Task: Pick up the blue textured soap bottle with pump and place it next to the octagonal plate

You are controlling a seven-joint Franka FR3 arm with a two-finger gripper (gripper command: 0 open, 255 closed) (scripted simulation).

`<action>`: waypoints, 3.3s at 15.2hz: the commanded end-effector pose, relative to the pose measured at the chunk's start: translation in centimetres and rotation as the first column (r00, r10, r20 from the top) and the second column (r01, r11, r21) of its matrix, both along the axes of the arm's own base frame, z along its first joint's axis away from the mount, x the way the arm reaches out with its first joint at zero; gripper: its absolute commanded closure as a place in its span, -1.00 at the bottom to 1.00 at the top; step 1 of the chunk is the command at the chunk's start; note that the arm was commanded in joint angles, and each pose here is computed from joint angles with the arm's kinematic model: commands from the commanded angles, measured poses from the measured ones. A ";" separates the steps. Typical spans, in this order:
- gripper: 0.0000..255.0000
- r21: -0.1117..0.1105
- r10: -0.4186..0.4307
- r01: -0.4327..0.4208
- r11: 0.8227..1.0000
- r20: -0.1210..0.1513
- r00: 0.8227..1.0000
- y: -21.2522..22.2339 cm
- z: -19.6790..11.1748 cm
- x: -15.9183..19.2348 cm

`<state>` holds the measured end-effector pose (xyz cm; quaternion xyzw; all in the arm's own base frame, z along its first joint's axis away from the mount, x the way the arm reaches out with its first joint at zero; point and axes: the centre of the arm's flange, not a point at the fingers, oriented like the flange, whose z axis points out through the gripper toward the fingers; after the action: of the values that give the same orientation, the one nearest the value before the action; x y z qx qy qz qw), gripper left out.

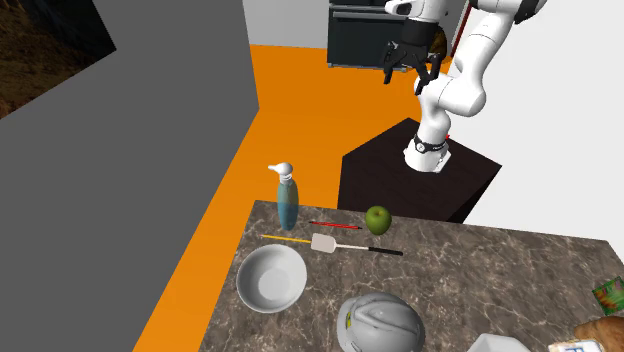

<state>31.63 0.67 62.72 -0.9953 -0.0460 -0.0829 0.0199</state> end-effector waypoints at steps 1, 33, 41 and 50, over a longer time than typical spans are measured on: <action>-1.00 0.000 0.000 0.000 1.000 0.000 1.000 0.0 0.0 0.0; -1.00 0.262 0.435 -0.444 0.857 0.094 0.896 -20.4 -25.1 30.4; -1.00 0.262 0.435 -0.444 0.857 0.094 0.896 -18.8 -28.8 30.8; 1.00 0.262 0.435 -0.444 0.857 0.094 0.896 -18.8 -28.8 30.8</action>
<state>62.41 -18.19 34.00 -0.9444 -0.2600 -0.0977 0.1761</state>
